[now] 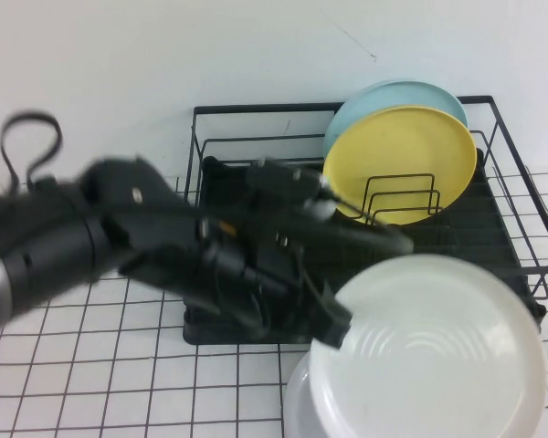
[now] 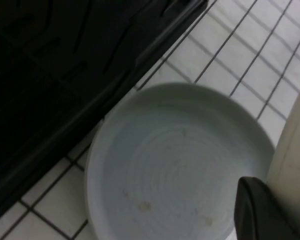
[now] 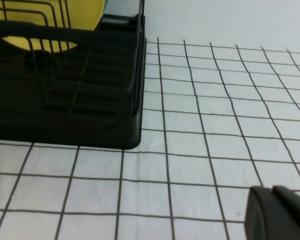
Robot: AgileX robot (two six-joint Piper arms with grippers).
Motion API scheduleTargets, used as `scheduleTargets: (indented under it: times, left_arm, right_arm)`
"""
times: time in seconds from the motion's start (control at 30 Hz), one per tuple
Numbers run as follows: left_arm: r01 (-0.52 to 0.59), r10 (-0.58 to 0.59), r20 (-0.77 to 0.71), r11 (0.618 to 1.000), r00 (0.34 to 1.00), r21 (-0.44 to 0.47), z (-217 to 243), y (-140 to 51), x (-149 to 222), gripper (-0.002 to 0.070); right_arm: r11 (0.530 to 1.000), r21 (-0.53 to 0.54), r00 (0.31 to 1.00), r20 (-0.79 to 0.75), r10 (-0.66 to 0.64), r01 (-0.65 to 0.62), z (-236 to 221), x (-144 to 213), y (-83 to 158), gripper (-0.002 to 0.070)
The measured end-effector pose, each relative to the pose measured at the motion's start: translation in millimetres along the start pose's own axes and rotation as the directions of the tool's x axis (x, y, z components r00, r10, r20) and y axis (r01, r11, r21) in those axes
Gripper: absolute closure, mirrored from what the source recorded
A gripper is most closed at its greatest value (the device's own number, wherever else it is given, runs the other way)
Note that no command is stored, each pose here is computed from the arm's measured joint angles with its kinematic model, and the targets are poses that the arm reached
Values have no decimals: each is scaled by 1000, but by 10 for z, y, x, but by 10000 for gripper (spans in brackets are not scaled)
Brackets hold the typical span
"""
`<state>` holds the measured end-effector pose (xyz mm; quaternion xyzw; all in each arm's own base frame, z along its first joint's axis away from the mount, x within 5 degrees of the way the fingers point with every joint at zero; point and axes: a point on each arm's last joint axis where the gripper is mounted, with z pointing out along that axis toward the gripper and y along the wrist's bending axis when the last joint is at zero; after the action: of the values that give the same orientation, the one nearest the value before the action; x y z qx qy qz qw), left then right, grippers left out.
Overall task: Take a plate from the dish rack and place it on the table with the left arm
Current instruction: Place the plate from the table
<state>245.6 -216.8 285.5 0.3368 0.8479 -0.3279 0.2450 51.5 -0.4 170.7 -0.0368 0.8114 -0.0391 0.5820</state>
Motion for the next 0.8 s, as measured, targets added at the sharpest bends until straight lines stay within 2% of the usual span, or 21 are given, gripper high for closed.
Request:
scheduleTargets:
  times: [0.17,0.37,0.7,0.8]
  left_arm:
    - [97,-96,16,989,995,-107,224,129,344,650]
    - [137,-126,76,974,989,-178,306,250,364,650]
    - [188,-197,-31,966,980,-175,591,384,522,645]
    - [179,-188,-39,968,981,-174,595,385,528,594]
  right_arm:
    - [1000,0,1000,0,0,0,0,0,0,679]
    - [1000,0,1000,0,0,0,0,0,0,679]
    - [1000,0,1000,0,0,0,0,0,0,679]
    - [1000,0,1000,0,0,0,0,0,0,679]
